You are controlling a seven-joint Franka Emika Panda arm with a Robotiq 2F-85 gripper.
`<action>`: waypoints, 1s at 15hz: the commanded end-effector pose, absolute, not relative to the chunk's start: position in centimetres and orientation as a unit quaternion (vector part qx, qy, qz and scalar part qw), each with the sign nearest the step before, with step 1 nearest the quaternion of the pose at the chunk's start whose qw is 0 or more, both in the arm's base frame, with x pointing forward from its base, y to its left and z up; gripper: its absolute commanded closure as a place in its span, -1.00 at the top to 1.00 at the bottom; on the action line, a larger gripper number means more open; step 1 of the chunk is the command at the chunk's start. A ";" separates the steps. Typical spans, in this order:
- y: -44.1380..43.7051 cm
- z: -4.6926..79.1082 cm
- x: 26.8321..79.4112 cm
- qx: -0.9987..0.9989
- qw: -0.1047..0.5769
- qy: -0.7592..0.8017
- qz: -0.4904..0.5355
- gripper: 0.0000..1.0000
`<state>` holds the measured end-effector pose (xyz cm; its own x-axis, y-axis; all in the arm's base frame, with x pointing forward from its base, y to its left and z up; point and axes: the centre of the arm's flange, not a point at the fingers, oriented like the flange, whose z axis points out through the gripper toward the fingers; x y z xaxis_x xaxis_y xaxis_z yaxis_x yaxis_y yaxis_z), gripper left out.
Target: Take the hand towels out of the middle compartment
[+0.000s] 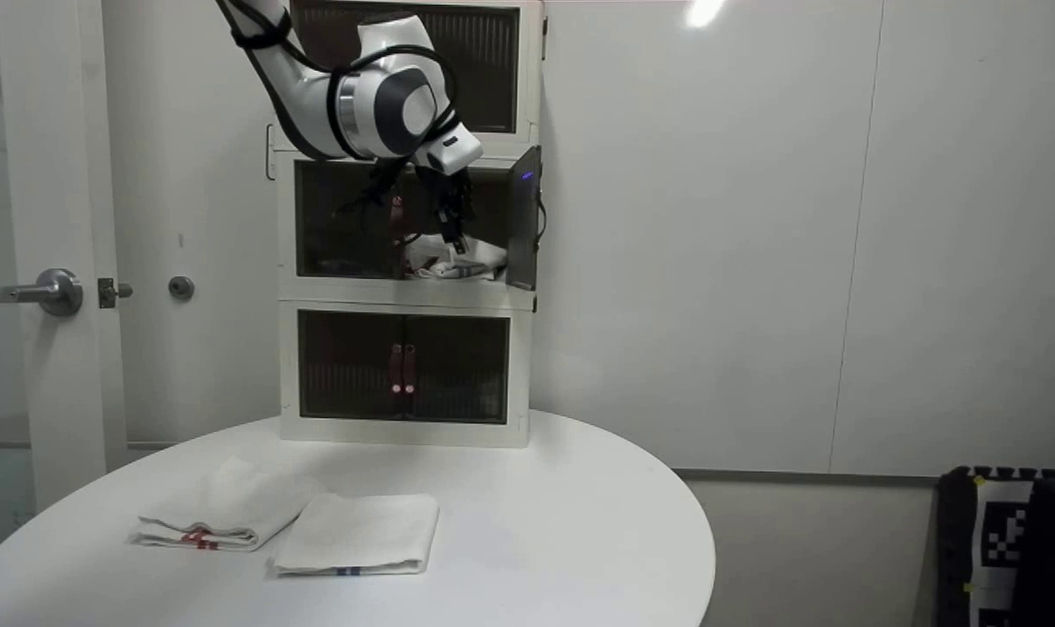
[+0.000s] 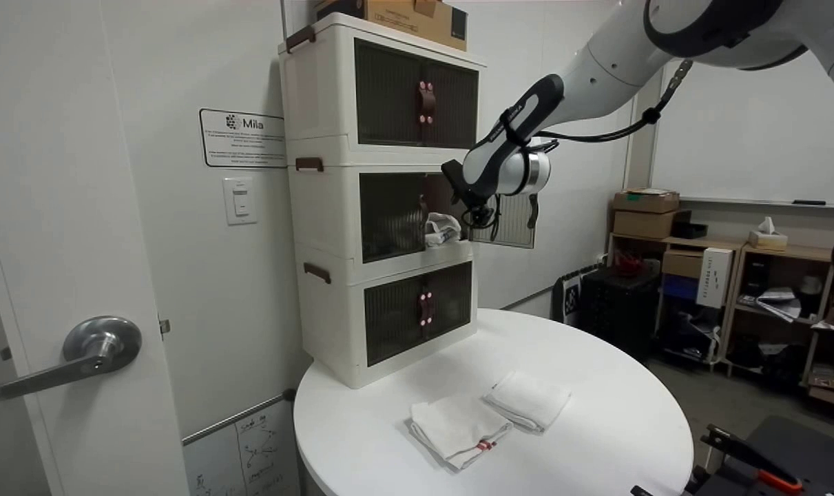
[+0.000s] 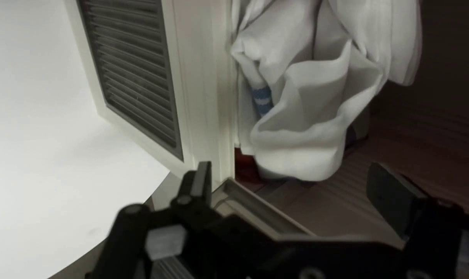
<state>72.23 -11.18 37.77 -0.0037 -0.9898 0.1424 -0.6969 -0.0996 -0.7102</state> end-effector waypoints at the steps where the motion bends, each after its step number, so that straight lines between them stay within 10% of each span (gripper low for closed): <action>1: -13.5 37.6 75.8 -0.661 0.256 0.628 -0.320 1.00; 13: -15.0 34.9 79.3 -0.663 0.265 0.631 -0.303 1.00; 15: -15.3 34.3 79.8 -0.664 0.260 0.634 -0.299 0.47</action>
<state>77.57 -14.25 35.02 0.0101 -0.9979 0.0642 -0.6854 -0.0536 -0.7262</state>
